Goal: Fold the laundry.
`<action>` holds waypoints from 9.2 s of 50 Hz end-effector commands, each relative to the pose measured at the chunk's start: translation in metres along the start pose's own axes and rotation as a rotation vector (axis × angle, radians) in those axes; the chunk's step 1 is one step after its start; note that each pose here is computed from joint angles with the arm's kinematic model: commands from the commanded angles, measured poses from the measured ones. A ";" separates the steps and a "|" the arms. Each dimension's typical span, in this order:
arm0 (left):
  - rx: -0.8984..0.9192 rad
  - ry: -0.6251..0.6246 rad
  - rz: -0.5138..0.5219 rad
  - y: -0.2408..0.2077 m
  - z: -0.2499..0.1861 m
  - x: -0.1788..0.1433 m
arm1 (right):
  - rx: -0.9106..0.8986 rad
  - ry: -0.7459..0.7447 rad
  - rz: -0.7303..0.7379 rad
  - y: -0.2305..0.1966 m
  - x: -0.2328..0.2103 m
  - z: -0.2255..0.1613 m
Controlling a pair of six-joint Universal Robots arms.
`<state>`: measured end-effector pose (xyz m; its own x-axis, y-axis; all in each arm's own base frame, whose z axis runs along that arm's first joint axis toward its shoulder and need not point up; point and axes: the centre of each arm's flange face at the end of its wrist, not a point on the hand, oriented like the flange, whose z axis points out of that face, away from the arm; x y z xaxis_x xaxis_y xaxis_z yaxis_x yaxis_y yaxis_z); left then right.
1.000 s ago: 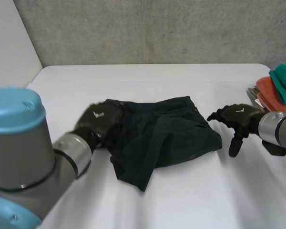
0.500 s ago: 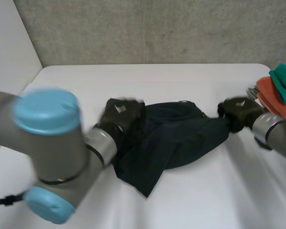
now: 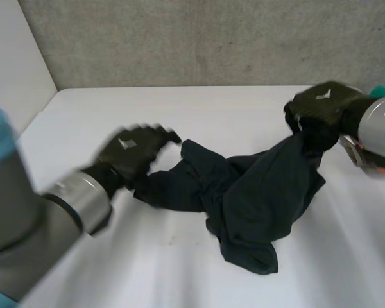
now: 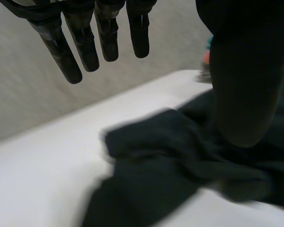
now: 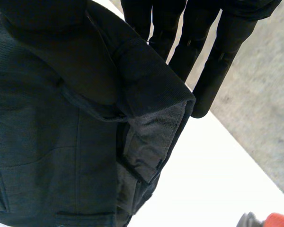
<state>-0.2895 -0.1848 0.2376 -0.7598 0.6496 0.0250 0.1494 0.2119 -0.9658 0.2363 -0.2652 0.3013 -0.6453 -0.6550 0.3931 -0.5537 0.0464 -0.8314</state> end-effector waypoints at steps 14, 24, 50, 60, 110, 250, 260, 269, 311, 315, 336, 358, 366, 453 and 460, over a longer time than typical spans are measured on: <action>-0.085 0.224 -0.128 0.082 0.067 0.100 | -0.056 0.033 0.020 0.044 -0.014 0.018; -0.058 0.080 -0.202 0.080 0.090 0.091 | -0.034 0.046 0.009 0.043 -0.017 0.012; -0.078 -0.079 0.380 -0.054 -0.006 -0.006 | 0.124 0.070 -0.161 -0.046 -0.006 -0.036; 0.139 -0.200 0.394 -0.063 0.095 -0.058 | 0.097 0.083 -0.105 -0.032 -0.028 0.064; -0.027 -0.373 -0.176 0.044 0.009 -0.094 | 0.093 -0.127 0.312 0.025 -0.111 0.176; 0.162 -0.341 0.189 0.009 0.081 -0.112 | 0.077 0.078 -0.098 0.035 -0.089 0.073; -0.008 -0.308 0.275 0.061 0.078 -0.102 | -0.042 -0.005 -0.087 0.082 -0.115 0.074; 0.050 -0.330 0.298 0.031 0.053 -0.097 | -0.016 0.043 -0.068 0.067 -0.101 0.049; -0.183 -0.182 0.237 0.115 0.050 -0.086 | -0.009 0.005 -0.112 0.116 -0.100 0.073; -0.181 -0.184 0.238 0.116 0.059 -0.089 | 0.007 0.014 -0.125 0.121 -0.102 0.084; -0.129 -0.188 0.396 0.114 0.078 -0.096 | 0.029 0.041 -0.130 0.119 -0.097 0.095; 0.290 -0.280 0.392 -0.070 -0.041 -0.059 | 0.095 0.214 -0.261 -0.004 -0.032 -0.009; 0.161 -0.250 0.371 -0.065 -0.046 -0.056 | 0.038 0.166 -0.257 -0.023 -0.024 -0.031; -0.041 -0.100 0.631 0.014 0.057 -0.055 | -0.236 0.104 -0.293 0.090 -0.046 0.043; 0.167 -0.214 0.674 -0.008 0.149 -0.067 | -0.075 0.308 -0.298 0.081 -0.017 0.111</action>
<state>-0.2968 -0.2809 0.2074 -0.5853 0.5525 -0.5934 0.5953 -0.2040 -0.7772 0.2431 -0.2794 0.1896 -0.5018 -0.5446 0.6721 -0.8125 0.0301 -0.5822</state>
